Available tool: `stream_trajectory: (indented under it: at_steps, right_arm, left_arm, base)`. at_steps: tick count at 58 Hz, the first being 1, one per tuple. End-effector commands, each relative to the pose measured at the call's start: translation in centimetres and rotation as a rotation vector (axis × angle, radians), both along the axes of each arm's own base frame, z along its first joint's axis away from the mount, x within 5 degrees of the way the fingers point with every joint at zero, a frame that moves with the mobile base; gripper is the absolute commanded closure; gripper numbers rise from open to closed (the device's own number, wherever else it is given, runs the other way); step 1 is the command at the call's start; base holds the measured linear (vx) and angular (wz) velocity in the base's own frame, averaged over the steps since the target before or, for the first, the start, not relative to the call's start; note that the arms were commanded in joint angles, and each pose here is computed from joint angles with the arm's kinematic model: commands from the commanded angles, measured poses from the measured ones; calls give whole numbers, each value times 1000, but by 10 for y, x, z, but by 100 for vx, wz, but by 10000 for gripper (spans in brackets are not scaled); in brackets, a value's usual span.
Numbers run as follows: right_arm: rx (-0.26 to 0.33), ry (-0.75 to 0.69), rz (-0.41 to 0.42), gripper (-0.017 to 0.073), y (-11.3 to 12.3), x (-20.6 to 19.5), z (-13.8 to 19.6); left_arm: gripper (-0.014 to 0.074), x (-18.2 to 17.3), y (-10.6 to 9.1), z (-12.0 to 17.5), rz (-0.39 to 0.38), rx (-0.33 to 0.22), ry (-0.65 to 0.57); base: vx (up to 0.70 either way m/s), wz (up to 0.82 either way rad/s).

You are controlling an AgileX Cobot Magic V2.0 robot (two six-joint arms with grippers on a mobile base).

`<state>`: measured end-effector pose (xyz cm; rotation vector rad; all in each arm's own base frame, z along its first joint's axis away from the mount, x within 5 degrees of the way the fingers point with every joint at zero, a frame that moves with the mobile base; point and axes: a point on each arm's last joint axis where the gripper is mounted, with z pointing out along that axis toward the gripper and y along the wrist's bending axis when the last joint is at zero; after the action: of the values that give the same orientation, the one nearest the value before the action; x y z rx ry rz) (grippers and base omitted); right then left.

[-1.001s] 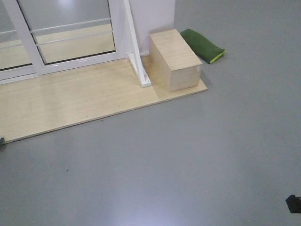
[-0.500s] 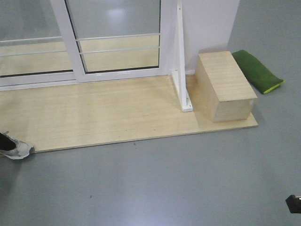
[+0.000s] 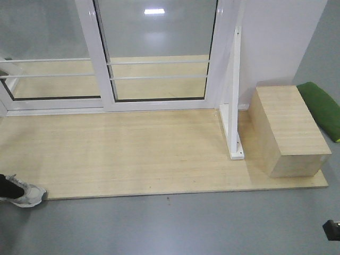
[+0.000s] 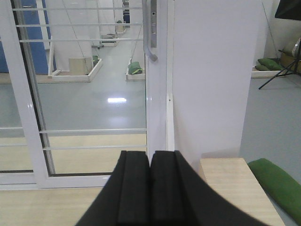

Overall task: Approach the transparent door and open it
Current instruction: 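Drive the base toward the white-framed sliding glass door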

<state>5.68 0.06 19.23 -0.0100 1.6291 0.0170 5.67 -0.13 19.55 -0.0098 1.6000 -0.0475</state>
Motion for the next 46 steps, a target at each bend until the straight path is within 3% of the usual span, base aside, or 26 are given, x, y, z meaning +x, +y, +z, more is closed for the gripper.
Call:
stream_trajectory:
  at_steps: [1, 46]
  right_arm:
    - [-12, -85, 4, 564, 0, 0, 4]
    - [-12, -85, 4, 564, 0, 0, 4]
  left_arm:
    - [599, 0, 0, -2, -6, -18, -67]
    - [599, 0, 0, -2, -6, -18, -67]
  base:
    - [42, 4]
    - [39, 3]
